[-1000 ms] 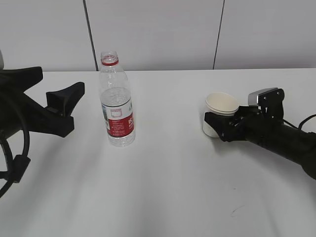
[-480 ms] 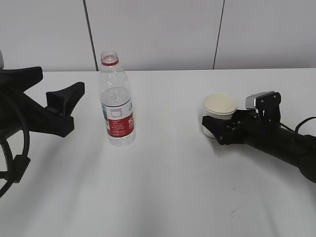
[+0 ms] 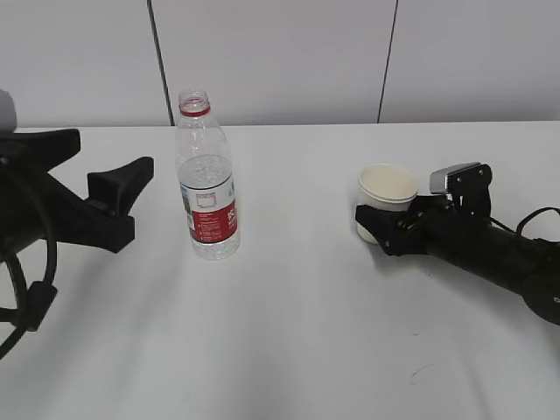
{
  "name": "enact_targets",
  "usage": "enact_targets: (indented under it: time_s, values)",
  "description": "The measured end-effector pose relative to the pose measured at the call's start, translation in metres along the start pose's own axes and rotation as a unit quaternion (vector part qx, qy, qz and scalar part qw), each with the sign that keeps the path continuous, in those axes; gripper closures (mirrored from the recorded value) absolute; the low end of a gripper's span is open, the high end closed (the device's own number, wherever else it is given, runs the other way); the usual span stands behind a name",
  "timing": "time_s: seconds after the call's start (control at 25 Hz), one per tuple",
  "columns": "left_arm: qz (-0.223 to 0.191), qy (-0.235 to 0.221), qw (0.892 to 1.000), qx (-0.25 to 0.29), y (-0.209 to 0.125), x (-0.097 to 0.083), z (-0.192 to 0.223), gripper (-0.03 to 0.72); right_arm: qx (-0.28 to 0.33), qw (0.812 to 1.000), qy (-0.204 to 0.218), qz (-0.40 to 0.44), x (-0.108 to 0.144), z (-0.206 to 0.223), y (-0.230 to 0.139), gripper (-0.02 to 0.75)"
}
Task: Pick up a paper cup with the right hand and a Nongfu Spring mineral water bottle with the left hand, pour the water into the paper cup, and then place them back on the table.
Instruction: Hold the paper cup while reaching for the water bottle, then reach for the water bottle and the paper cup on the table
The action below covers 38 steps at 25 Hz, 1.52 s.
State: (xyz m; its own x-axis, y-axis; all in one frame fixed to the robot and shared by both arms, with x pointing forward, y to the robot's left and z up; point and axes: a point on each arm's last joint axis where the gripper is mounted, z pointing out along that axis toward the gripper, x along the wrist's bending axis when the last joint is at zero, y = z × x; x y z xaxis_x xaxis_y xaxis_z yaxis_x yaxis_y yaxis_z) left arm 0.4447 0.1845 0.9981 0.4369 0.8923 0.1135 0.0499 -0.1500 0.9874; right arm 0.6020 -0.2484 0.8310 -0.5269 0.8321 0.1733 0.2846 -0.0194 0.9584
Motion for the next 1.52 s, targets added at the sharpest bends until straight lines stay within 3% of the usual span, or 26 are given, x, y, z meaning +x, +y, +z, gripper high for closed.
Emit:
enact_targets:
  time_s: [0.2,0.4,0.68,0.96,1.52]
  values:
    - [0.002,-0.005,1.000,0.030,-0.010,-0.002,0.004,0.160,0.001,1.000,0.002,-0.001,0.000,0.000,0.000,0.197]
    - [0.005,-0.006,0.998,0.054,-0.023,-0.004,0.011,0.153,0.001,1.000,0.003,-0.001,0.000,0.000,0.000,0.203]
    - [-0.017,-0.020,0.997,0.066,-0.048,-0.011,0.026,0.071,0.000,1.000,0.004,0.000,0.001,0.000,-0.002,0.204]
    - [-0.040,-0.021,0.998,0.038,-0.071,-0.017,0.055,0.069,-0.001,1.000,0.004,0.000,0.001,0.000,-0.002,0.204]
    - [-0.052,-0.020,0.998,0.006,-0.084,-0.028,0.134,0.086,-0.002,1.000,0.004,0.000,0.001,0.000,-0.001,0.205]
